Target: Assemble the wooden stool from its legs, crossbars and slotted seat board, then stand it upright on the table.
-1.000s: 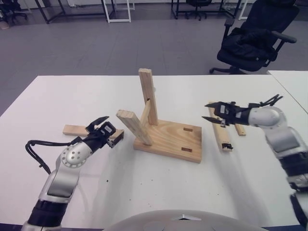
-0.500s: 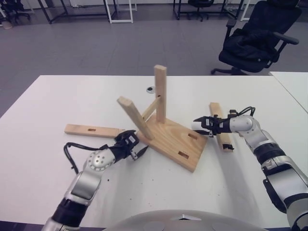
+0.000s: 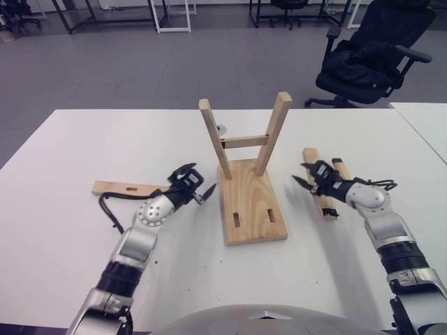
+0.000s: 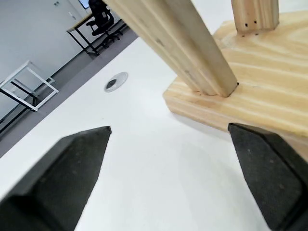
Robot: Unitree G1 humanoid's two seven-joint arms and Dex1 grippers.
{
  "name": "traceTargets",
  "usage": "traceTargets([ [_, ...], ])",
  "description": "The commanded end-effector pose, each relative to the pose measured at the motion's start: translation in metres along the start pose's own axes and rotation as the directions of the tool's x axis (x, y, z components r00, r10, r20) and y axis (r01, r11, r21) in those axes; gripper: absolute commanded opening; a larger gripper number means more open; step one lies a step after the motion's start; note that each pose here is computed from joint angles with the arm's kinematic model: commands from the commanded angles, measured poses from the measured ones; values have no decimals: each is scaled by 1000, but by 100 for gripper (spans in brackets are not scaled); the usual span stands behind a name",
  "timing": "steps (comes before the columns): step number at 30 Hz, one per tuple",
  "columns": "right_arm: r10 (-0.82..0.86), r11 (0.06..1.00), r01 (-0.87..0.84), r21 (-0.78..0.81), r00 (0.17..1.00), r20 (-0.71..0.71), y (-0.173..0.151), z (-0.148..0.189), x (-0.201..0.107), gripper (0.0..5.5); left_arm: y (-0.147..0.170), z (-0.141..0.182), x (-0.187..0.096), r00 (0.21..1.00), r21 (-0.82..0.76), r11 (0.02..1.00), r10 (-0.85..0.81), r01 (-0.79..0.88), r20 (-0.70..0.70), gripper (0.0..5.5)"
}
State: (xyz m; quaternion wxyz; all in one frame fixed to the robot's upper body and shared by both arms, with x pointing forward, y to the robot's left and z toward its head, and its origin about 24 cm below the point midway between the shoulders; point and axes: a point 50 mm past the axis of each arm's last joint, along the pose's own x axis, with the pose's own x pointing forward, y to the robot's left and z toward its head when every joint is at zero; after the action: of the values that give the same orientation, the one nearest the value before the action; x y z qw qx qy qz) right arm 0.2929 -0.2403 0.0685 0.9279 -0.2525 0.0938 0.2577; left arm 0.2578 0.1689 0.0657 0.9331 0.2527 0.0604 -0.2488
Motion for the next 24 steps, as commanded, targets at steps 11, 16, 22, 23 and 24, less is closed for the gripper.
traceTargets([
  [11, -66, 996, 68, 53, 997, -42, 12, -16, -2, 227, 86, -71, -55, 869, 43, 916, 392, -399, -303, 450],
  [16, -56, 997, 58, 57, 998, -43, 12, -16, 0, 227, 55, -82, -42, 920, -44, 966, 229, -255, -317, 450],
  [22, -36, 998, 39, 54, 998, -53, 8, -17, -1, 227, 6, -75, -52, 980, -84, 987, -145, 134, -139, 450],
  [23, -31, 998, 34, 53, 998, -57, 7, -18, -2, 227, 0, -72, -54, 975, -74, 978, -203, 196, -93, 450],
  [24, -28, 998, 31, 53, 998, -60, 6, -19, -2, 227, -5, -67, -56, 965, -55, 965, -259, 256, -49, 450],
])
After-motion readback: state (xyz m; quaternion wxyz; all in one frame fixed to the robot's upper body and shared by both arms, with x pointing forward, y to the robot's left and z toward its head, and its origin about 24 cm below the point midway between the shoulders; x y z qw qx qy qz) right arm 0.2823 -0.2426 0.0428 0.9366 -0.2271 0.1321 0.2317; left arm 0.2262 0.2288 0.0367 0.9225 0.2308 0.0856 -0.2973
